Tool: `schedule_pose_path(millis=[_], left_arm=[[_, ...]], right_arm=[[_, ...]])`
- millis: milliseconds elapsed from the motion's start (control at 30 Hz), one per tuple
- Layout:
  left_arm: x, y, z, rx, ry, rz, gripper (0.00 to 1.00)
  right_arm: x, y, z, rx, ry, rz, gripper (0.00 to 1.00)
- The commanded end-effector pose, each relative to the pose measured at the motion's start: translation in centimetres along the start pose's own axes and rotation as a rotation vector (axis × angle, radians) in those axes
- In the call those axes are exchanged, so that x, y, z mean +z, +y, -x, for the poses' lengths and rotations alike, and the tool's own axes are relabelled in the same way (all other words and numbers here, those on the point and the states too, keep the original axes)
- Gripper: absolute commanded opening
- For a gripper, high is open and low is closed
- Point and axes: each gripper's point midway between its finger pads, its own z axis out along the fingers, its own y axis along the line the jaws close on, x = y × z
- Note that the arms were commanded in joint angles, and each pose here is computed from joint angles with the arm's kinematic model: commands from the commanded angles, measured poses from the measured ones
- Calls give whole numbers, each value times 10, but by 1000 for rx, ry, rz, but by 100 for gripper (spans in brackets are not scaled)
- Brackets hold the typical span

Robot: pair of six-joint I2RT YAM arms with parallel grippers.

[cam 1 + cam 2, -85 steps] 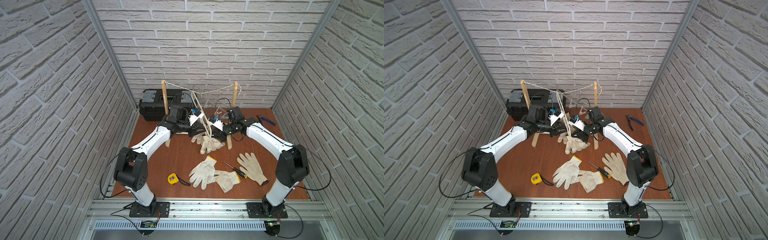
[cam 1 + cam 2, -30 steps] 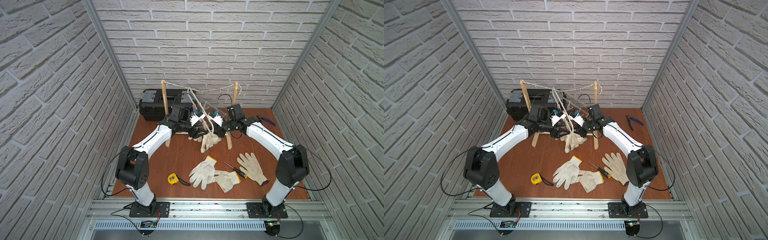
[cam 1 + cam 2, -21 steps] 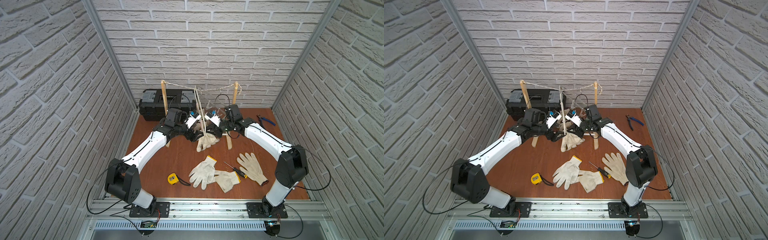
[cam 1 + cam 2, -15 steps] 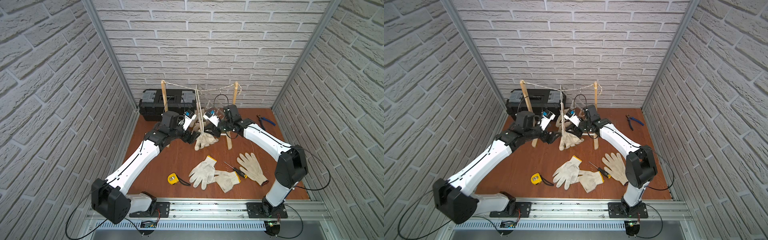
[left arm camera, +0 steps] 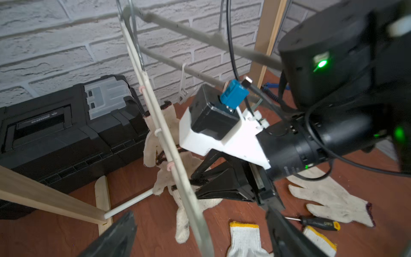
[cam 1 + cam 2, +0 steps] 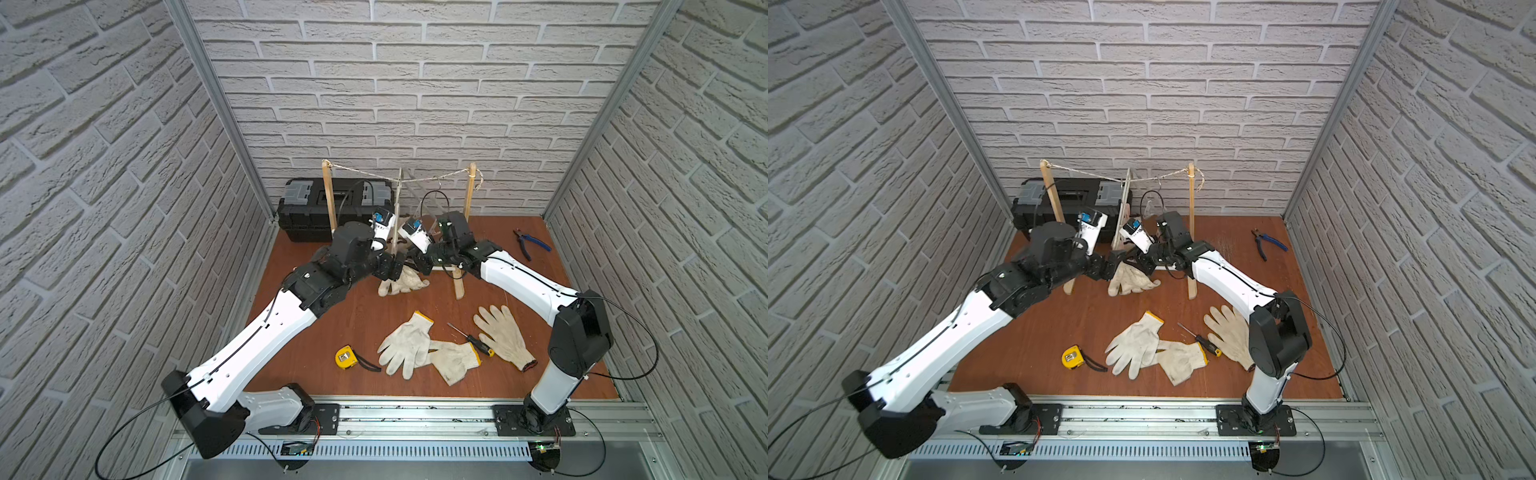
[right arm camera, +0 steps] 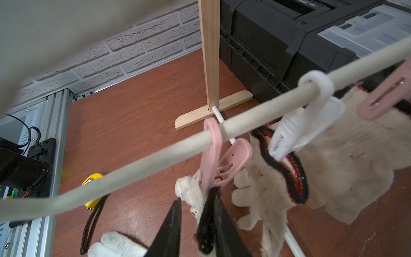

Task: Clip the gloves onto a hanger to dry
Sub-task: Adjust the hanger on the clothesline.

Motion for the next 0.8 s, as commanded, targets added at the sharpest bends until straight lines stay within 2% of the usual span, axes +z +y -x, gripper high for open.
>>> schedule_pose_path(millis=[0, 133, 333, 533, 633, 767], left_arm=[[1, 18, -1, 23, 36, 120, 90], [1, 42, -7, 45, 86, 265, 84], [3, 40, -10, 46, 86, 254, 67], [3, 39, -15, 46, 110, 237, 37], [0, 43, -16, 33, 113, 246, 26], [-7, 52, -19, 11, 127, 264, 6]], right_arm=[[7, -3, -1, 12, -8, -20, 27], [6, -5, -3, 8, 6, -34, 28], [4, -6, -3, 4, 11, -46, 28], [0, -6, -4, 0, 15, -56, 29], [-3, -7, -4, -3, 19, -75, 34], [-12, -9, -3, -6, 15, -109, 42]])
